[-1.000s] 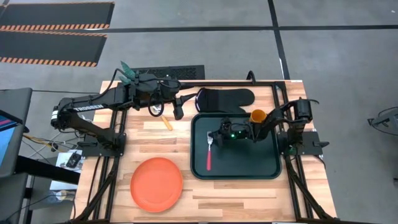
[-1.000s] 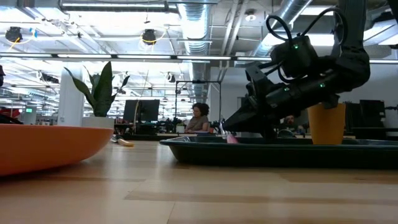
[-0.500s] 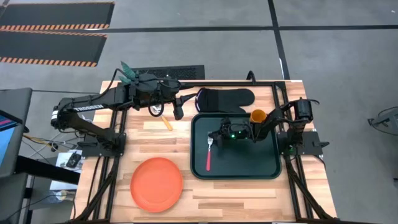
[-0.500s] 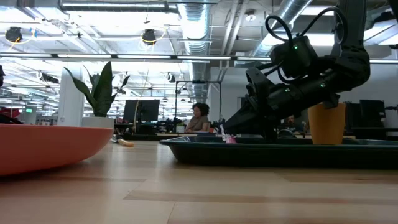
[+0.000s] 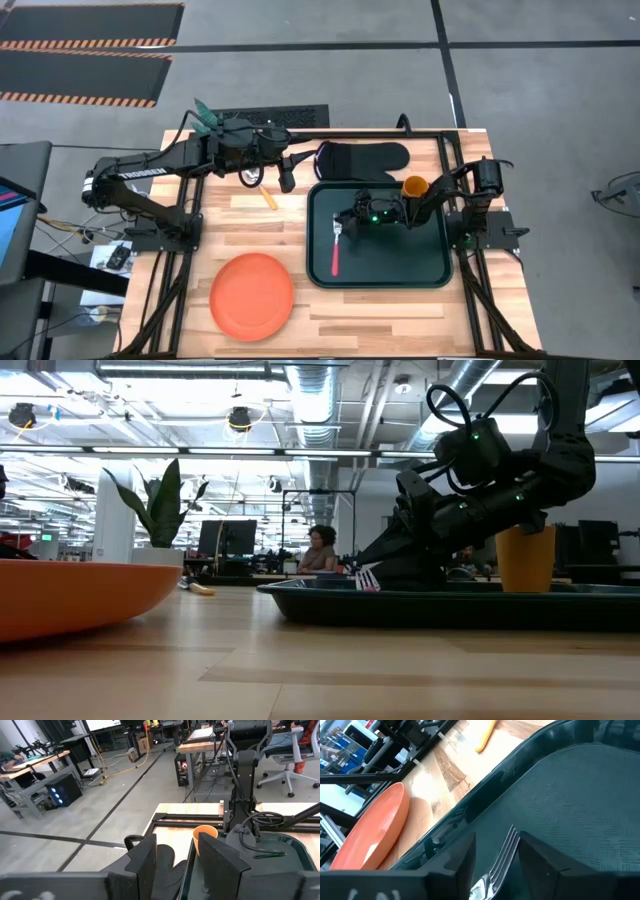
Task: Pick and place plate/cup/fork/spoon on tray
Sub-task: Put the pink fork in the middle left of the green serving tray, then put the yellow spoon to the left of the pink fork on the green serving tray
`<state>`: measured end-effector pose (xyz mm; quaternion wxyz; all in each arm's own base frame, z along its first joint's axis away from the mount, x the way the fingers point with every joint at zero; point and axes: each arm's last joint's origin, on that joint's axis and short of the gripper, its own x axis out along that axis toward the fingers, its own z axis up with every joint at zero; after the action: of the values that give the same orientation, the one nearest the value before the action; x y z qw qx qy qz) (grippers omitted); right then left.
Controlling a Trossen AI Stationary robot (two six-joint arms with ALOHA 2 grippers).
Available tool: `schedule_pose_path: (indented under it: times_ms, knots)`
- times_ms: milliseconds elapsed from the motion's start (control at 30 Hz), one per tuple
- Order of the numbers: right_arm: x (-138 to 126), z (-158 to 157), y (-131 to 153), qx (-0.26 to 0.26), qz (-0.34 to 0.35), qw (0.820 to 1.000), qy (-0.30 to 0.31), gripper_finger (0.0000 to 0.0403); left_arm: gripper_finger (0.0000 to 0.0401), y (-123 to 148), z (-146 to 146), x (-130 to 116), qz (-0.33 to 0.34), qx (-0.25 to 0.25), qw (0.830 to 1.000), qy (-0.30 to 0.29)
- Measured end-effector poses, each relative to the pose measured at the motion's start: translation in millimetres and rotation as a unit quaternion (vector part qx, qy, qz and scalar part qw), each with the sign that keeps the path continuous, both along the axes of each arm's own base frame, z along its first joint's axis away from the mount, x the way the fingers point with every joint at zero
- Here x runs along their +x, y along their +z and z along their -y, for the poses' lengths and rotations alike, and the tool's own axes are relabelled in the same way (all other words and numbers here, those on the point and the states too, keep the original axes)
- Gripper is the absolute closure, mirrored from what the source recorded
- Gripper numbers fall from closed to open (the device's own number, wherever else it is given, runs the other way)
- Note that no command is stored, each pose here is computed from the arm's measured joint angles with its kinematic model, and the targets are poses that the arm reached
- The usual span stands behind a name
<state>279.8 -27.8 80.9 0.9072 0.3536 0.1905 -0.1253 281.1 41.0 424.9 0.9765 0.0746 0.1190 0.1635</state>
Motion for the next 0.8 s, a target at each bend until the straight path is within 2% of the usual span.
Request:
schedule_pose_path:
  times_ms: [333, 667, 800]
  knots:
    - [0.8, 0.1, 0.6, 0.002, 0.003, 1.0, -0.002, 0.0223, 0.0264, -0.1, 0.0, 0.1, 0.0, 0.0, 1.0, 0.0]
    - [13.4, 2.4, 11.4, 0.005, 0.025, 1.0, -0.002, 0.0222, 0.0264, -0.1, 0.0, 0.0, 0.0, 0.0, 1.0, 0.0]
    - [10.7, 7.4, 19.3, 0.006, 0.034, 0.999, -0.007, 0.0225, 0.0264, -1.6, -0.4, -0.3, -0.001, -0.019, 1.0, 0.009]
